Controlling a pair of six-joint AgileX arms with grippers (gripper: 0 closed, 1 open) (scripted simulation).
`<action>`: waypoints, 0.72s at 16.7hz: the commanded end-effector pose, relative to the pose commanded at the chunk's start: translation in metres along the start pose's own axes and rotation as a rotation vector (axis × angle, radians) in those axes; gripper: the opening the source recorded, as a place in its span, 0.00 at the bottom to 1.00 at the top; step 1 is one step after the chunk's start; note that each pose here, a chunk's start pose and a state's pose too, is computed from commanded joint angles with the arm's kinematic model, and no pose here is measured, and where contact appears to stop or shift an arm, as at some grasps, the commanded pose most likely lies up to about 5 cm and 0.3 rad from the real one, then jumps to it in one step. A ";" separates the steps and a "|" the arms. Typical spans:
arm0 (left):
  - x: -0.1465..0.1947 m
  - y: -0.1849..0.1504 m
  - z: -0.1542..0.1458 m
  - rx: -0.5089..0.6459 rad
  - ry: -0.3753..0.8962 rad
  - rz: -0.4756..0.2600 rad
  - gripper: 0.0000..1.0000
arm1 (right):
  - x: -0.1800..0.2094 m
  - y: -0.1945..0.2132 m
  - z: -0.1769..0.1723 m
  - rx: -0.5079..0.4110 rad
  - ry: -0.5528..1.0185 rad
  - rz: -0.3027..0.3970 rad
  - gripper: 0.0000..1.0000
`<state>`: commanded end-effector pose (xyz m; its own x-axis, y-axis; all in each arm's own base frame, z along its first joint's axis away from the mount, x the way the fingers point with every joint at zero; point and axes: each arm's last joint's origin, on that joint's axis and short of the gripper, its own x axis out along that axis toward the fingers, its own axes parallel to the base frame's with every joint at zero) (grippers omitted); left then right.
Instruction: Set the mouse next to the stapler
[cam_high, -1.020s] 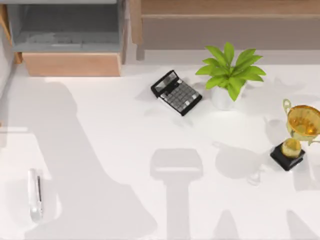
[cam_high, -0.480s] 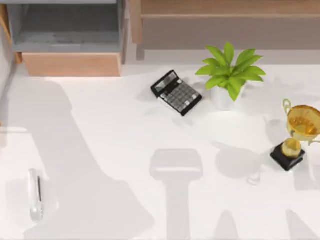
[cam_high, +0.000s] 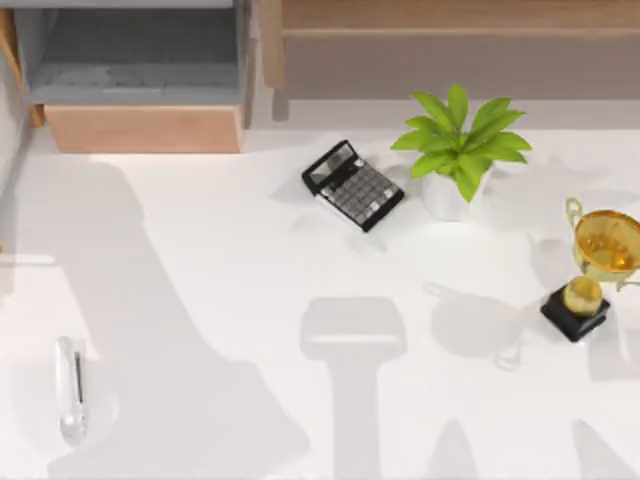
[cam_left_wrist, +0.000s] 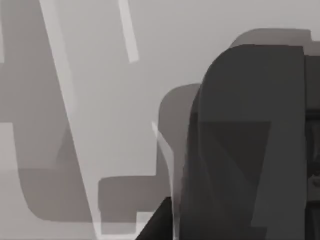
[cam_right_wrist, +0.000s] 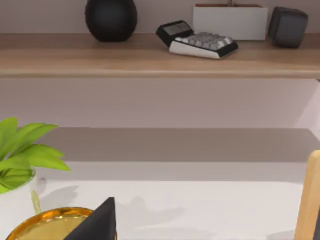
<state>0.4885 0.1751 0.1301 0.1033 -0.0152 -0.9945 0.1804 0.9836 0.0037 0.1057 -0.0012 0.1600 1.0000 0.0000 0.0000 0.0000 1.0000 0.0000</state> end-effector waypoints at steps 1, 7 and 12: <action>0.000 0.000 0.000 0.000 0.000 0.000 0.40 | 0.000 0.000 0.000 0.000 0.000 0.000 1.00; 0.000 0.000 0.000 0.000 0.000 0.000 0.00 | 0.000 0.000 0.000 0.000 0.000 0.000 1.00; 0.000 0.000 0.000 0.000 0.000 0.000 0.00 | 0.000 0.000 0.000 0.000 0.000 0.000 1.00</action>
<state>0.4885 0.1751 0.1301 0.1033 -0.0152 -0.9945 0.1804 0.9836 0.0037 0.1057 -0.0012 0.1600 1.0000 0.0000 0.0000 0.0000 1.0000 0.0000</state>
